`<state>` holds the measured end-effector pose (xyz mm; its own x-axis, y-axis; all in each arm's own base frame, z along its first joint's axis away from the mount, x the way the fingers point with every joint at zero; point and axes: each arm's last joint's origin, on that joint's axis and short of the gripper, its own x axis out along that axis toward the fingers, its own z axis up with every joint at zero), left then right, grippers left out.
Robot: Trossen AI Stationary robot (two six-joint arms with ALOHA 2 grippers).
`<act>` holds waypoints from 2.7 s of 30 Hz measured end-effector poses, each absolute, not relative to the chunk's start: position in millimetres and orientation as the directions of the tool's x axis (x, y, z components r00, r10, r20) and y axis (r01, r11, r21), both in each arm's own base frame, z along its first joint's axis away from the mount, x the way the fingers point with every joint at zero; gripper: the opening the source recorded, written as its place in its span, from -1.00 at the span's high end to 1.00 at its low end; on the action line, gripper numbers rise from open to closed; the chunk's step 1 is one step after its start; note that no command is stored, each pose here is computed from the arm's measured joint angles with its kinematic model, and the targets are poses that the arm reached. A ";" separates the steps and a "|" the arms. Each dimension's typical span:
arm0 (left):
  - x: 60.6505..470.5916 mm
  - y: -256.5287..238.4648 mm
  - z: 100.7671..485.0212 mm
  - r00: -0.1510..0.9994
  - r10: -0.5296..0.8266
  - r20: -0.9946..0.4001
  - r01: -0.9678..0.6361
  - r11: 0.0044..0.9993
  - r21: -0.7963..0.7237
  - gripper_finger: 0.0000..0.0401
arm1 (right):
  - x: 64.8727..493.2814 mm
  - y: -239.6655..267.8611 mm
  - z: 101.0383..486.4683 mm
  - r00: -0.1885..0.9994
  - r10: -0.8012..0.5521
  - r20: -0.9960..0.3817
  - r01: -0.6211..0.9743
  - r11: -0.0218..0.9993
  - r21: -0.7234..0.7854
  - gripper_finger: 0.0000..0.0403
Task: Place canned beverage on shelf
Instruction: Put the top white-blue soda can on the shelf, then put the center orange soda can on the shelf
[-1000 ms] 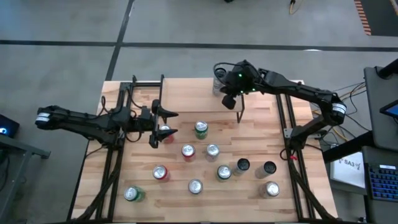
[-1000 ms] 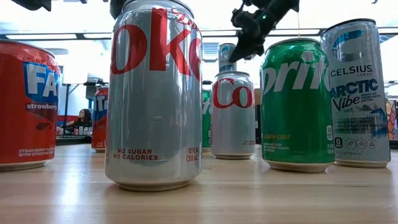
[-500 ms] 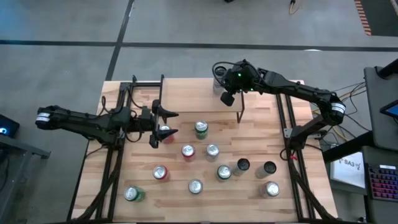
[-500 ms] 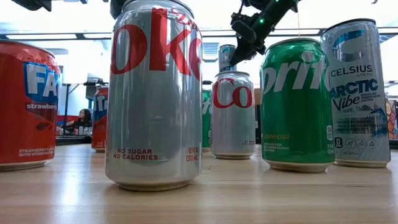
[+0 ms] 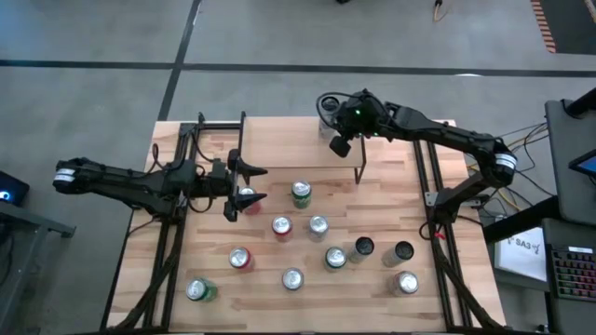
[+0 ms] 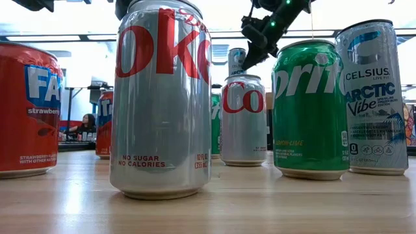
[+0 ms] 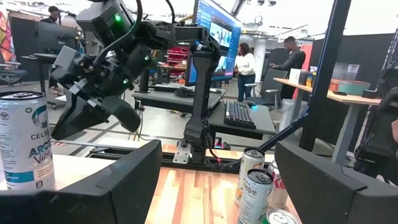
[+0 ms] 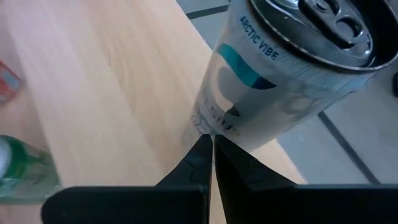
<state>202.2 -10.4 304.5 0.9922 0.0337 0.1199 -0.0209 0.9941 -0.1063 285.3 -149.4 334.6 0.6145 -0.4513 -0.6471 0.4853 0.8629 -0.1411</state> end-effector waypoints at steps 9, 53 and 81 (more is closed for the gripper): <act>203.5 -10.6 303.3 0.993 0.033 0.114 -0.018 0.992 -0.128 -0.49 | 269.3 -117.6 358.7 0.688 -0.372 -0.623 0.453 0.891 -0.032 0.95; 269.3 -44.5 283.7 0.814 -0.126 -0.567 0.055 0.989 -0.140 -0.66 | 242.0 51.3 338.0 0.828 0.054 -0.557 -0.002 0.996 0.094 0.95; 301.0 -52.4 219.3 0.653 -0.068 -0.754 0.071 0.997 -0.028 -0.88 | 244.3 52.0 324.4 0.825 0.055 -0.563 0.017 0.992 0.122 0.95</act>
